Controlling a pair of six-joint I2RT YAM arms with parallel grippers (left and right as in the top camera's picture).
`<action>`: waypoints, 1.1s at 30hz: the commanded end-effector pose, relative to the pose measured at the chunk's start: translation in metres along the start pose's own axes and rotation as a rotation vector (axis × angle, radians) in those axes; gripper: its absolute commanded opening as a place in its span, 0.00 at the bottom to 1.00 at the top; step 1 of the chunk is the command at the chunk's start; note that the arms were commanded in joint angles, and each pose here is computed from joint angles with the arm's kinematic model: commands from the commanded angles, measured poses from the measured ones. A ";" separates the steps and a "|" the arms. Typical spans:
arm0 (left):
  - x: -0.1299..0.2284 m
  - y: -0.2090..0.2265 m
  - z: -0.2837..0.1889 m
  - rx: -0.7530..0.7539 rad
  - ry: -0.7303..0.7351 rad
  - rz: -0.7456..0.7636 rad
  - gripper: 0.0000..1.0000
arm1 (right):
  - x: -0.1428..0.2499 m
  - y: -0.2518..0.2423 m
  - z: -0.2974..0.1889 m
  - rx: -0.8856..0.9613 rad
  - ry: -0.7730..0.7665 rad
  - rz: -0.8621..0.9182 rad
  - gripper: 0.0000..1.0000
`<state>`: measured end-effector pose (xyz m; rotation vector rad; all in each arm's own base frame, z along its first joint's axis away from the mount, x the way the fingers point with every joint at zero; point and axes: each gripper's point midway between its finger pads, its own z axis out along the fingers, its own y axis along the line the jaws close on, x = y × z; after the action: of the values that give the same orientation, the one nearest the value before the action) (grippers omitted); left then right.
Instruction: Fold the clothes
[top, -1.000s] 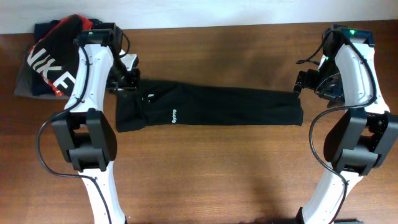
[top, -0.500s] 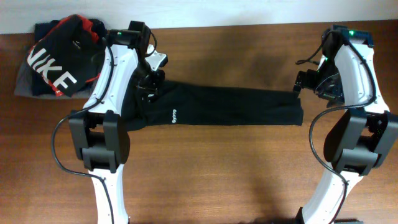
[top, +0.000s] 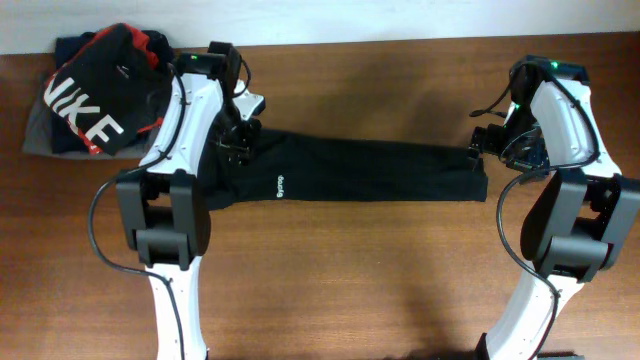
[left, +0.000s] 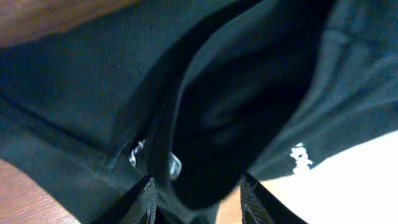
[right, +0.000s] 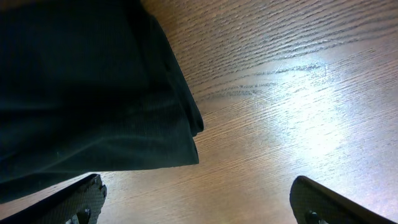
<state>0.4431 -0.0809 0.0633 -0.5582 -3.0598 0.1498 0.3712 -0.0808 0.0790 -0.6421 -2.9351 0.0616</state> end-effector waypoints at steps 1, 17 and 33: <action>0.004 0.018 0.007 -0.068 0.029 -0.094 0.41 | 0.001 -0.006 -0.004 0.015 -0.013 0.015 0.99; 0.017 0.039 -0.003 -0.099 0.061 -0.149 0.00 | 0.000 -0.006 -0.004 0.015 -0.015 0.015 0.99; 0.032 0.034 -0.056 -0.094 0.087 -0.181 0.00 | -0.004 -0.005 -0.004 0.011 -0.031 0.016 0.99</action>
<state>0.4259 -0.0368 0.1157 -0.3029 -3.0219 -0.0066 0.3748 -0.0815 0.0785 -0.6458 -2.9499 0.0609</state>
